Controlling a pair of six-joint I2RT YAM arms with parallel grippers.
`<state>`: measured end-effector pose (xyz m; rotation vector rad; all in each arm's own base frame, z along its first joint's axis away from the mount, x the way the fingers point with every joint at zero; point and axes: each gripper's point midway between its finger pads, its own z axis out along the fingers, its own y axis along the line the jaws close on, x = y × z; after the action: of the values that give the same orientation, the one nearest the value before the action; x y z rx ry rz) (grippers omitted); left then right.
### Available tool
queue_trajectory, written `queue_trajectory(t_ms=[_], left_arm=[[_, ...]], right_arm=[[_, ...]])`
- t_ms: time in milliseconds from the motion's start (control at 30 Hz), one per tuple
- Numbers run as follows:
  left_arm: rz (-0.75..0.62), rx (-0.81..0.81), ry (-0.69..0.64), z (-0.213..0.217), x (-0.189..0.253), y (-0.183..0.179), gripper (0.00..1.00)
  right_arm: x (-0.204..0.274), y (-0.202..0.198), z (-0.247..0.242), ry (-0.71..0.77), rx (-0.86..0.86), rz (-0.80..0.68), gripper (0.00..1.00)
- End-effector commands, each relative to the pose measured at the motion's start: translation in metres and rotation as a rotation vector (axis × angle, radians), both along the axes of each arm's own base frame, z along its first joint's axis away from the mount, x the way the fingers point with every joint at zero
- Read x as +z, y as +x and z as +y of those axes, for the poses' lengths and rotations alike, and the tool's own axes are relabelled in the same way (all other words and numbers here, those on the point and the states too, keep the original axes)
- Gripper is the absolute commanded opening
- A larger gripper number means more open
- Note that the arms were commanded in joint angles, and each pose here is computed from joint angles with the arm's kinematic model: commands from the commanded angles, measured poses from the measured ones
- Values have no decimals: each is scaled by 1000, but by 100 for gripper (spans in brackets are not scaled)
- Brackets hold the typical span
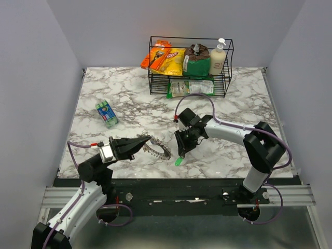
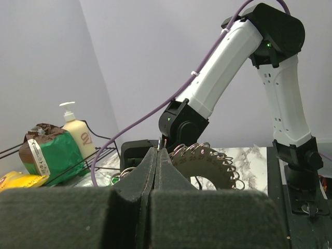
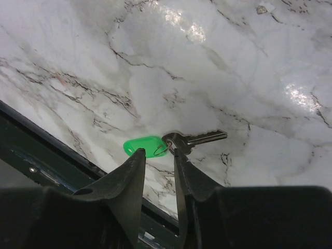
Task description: Put the keys on the keyring
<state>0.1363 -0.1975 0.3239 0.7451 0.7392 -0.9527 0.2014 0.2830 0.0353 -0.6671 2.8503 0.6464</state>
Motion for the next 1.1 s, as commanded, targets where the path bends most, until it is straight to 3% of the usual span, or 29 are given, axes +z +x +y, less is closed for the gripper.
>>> queue_trajectory(t_ms=[0, 433, 633, 867, 1067], left_arm=[[-62, 23, -37, 5, 16, -5, 0], [-64, 25, -34, 5, 16, -6, 0], [-64, 26, -33, 5, 16, -7, 0], [-60, 24, -27, 4, 14, -7, 0], [-55, 24, -22, 3, 14, -6, 0]], right_arm=[[9, -1, -4, -38, -13, -16, 38], [-2, -12, 4, -43, 10, 37, 36], [-9, -12, 2, -69, 8, 34, 29], [-7, -7, -1, -83, 1, 6, 11], [1, -4, -3, -87, 0, -35, 2]])
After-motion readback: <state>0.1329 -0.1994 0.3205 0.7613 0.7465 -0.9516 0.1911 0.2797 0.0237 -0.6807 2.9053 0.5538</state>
